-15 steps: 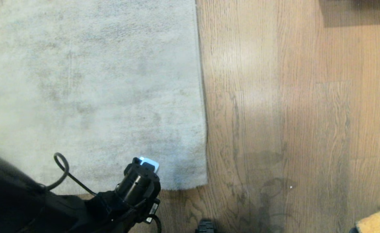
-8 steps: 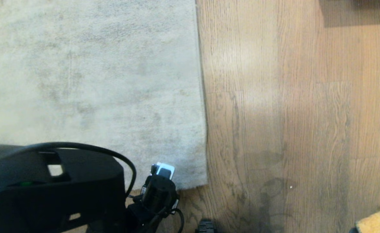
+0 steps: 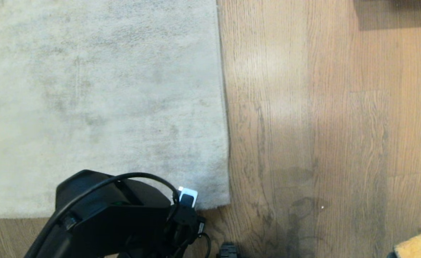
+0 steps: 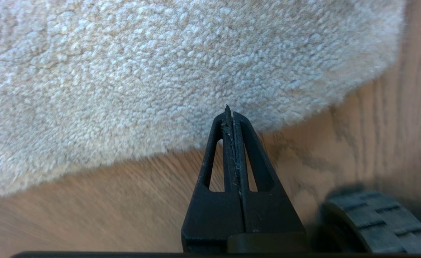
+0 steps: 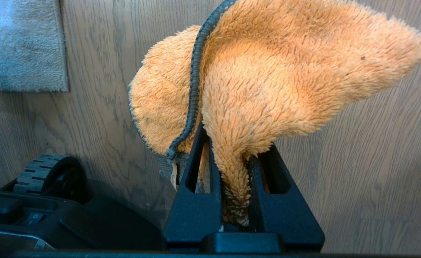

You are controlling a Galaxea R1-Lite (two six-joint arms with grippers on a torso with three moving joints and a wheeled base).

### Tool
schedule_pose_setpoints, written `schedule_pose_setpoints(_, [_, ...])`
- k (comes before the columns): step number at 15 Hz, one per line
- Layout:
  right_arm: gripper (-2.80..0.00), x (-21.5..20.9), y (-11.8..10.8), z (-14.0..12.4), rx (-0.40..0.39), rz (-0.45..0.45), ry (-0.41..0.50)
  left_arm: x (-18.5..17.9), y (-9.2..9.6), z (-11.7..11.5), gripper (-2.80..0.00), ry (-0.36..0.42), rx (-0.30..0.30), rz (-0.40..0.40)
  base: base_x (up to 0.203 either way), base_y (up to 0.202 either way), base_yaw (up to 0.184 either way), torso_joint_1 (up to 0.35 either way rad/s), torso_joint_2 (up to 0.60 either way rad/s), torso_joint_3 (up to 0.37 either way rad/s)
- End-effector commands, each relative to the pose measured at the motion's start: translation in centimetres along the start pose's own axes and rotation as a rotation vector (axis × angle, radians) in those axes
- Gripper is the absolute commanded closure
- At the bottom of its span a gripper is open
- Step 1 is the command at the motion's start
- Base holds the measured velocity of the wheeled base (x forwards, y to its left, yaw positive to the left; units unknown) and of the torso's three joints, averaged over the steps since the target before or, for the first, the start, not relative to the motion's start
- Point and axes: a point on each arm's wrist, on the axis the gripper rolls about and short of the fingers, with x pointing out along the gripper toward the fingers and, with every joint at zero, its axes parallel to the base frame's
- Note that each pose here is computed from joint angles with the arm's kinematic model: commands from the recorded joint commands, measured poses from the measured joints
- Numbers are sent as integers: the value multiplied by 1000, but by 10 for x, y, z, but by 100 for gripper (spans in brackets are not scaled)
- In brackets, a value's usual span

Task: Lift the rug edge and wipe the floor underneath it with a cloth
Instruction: Put down the rag

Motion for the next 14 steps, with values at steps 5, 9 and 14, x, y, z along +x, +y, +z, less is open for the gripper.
schedule_pose_setpoints(5, [0, 0, 0, 0, -1, 1, 1, 13, 5, -19, 0, 8, 39, 27, 0, 0, 0, 0, 0, 0])
schedule_pose_setpoints(9, [0, 0, 0, 0, -1, 2, 1, 16, 5, -18, 0, 1, 37, 33, 0, 0, 0, 0, 0, 0])
schedule_pose_setpoints(14, [0, 0, 0, 0, -1, 1, 1, 31, -2, 5, 0, -99, 55, 36, 0, 0, 0, 0, 0, 0])
